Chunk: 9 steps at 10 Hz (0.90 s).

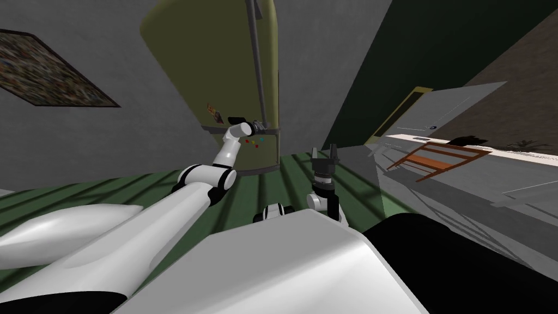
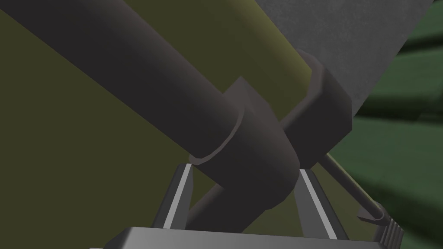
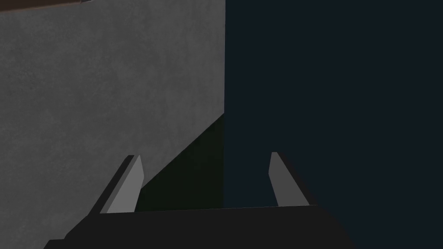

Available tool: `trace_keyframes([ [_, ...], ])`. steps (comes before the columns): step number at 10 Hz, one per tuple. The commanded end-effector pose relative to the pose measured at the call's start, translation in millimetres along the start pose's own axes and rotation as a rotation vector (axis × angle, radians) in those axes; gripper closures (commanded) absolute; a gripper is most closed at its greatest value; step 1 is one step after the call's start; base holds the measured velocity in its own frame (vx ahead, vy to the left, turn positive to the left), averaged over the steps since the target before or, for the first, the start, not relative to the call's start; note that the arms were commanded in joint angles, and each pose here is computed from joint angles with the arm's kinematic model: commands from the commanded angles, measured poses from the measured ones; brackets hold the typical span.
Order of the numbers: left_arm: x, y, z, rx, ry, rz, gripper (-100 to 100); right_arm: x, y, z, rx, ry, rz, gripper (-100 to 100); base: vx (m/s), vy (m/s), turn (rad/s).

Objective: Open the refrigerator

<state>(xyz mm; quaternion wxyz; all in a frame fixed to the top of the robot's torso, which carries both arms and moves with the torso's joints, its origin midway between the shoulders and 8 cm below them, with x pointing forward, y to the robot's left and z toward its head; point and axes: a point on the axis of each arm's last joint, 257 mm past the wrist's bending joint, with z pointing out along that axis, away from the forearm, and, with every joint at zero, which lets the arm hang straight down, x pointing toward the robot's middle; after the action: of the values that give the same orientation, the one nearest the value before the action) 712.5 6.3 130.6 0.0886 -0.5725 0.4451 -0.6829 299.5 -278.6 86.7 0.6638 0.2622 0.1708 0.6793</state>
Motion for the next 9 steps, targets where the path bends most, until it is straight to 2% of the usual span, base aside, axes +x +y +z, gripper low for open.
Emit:
trace_keyframes([
  [1,15.0,12.4,1.5,-0.023,0.026,0.003,100,0.0,0,0.0,0.000,0.000,0.000,0,-0.090,0.239,-0.044],
  [2,27.9,24.4,2.5,-0.046,0.051,0.005,100,0.0,0,0.0,0.000,0.000,0.000,0,-0.089,0.253,-0.041],
  [3,27.9,24.4,2.5,-0.046,0.051,0.005,100,0.0,0,0.0,0.000,0.000,0.000,0,-0.069,0.229,-0.045],
  [4,40.8,36.4,2.9,-0.069,0.076,0.006,100,0.0,0,0.0,0.000,0.000,0.000,0,-0.105,0.271,-0.030],
  [5,40.8,36.4,2.9,-0.069,0.076,0.006,100,0.0,0,0.0,0.000,0.000,0.000,0,-0.140,0.249,-0.041],
  [6,53.8,48.5,2.9,-0.092,0.101,0.008,100,0.0,0,0.0,0.000,0.000,0.000,0,-0.142,0.255,-0.026],
  [7,53.8,48.5,2.9,-0.092,0.101,0.008,100,0.0,0,0.0,0.000,0.000,0.000,0,-0.129,0.223,-0.031],
  [8,66.9,60.6,2.3,-0.115,0.126,0.010,100,0.0,0,0.0,0.000,0.000,0.000,0,-0.126,0.264,-0.017],
  [9,66.9,60.6,2.3,-0.115,0.126,0.010,100,0.0,0,0.0,0.000,0.000,0.000,0,-0.088,0.243,-0.046],
])
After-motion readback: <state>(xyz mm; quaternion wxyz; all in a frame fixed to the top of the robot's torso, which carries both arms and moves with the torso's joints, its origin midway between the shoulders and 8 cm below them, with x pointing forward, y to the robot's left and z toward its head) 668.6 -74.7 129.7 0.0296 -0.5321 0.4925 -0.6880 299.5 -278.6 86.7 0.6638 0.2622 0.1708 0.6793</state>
